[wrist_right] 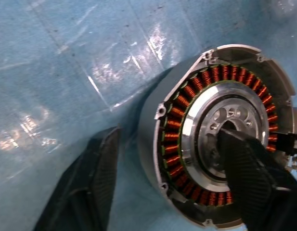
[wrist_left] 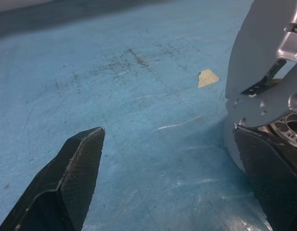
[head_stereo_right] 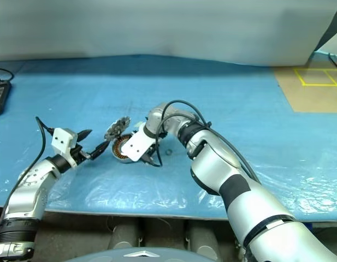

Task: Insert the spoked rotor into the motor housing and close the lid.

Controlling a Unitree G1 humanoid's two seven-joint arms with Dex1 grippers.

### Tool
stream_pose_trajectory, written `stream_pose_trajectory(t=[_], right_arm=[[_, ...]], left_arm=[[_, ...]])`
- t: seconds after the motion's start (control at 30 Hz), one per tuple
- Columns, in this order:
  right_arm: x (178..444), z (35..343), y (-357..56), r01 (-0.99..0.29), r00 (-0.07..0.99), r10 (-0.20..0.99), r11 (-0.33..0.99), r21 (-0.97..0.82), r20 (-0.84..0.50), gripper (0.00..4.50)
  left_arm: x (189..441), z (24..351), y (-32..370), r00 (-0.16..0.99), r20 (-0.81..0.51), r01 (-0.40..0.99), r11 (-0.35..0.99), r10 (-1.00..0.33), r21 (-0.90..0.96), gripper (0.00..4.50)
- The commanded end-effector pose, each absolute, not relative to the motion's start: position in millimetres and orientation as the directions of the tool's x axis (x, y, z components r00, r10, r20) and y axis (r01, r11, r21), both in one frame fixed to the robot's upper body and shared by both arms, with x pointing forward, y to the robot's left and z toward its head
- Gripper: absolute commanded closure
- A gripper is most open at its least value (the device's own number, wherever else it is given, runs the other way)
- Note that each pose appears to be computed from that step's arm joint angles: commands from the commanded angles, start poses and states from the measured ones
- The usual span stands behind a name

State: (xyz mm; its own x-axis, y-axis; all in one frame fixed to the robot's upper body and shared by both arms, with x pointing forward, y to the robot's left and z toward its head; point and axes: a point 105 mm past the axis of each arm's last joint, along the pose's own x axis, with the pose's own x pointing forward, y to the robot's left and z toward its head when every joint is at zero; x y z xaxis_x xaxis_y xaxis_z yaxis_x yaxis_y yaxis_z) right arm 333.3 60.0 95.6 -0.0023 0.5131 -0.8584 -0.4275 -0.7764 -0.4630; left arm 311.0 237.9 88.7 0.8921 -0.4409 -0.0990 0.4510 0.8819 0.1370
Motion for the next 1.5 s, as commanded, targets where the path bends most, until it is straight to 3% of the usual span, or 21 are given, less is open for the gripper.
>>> stream_pose_trajectory(t=[0.03,0.07,0.17,0.33,0.5,0.7,1.07,1.23,1.5], right_arm=[[340,89,48,-0.447,0.025,0.460,-0.789,-0.421,-0.888,1.94],[340,89,46,-0.451,0.024,0.458,-0.788,-0.419,-0.888,2.42],[343,92,44,-0.475,0.026,0.482,-0.765,-0.435,-0.876,2.43],[328,98,37,-0.633,-0.141,0.545,-0.691,-0.348,-0.826,2.43],[316,102,15,-0.748,-0.202,0.542,-0.623,-0.229,-0.816,2.43],[314,108,18,-0.843,-0.100,0.635,-0.462,-0.274,-0.766,2.43],[318,132,36,-0.965,0.138,0.800,-0.024,-0.261,-0.584,2.43],[311,128,41,-0.969,0.183,0.805,0.051,-0.240,-0.565,2.43],[290,127,50,-0.980,0.152,0.826,0.054,-0.192,-0.543,2.43]], left_arm=[[309,97,237,0.894,-0.070,0.447,0.880,-0.442,0.159,0.00],[309,97,237,0.895,-0.070,0.447,0.880,-0.441,0.158,0.00],[310,97,237,0.896,-0.068,0.445,0.882,-0.439,0.158,0.00],[310,97,238,0.899,-0.068,0.439,0.884,-0.434,0.161,0.00],[309,95,239,0.900,-0.075,0.437,0.885,-0.430,0.162,0.00],[310,95,238,0.897,-0.078,0.442,0.882,-0.435,0.163,0.00],[303,87,240,0.891,-0.117,0.453,0.877,-0.439,0.158,0.00],[303,89,240,0.888,-0.121,0.459,0.873,-0.444,0.165,0.00],[296,88,241,0.888,-0.134,0.458,0.873,-0.440,0.167,0.00]])
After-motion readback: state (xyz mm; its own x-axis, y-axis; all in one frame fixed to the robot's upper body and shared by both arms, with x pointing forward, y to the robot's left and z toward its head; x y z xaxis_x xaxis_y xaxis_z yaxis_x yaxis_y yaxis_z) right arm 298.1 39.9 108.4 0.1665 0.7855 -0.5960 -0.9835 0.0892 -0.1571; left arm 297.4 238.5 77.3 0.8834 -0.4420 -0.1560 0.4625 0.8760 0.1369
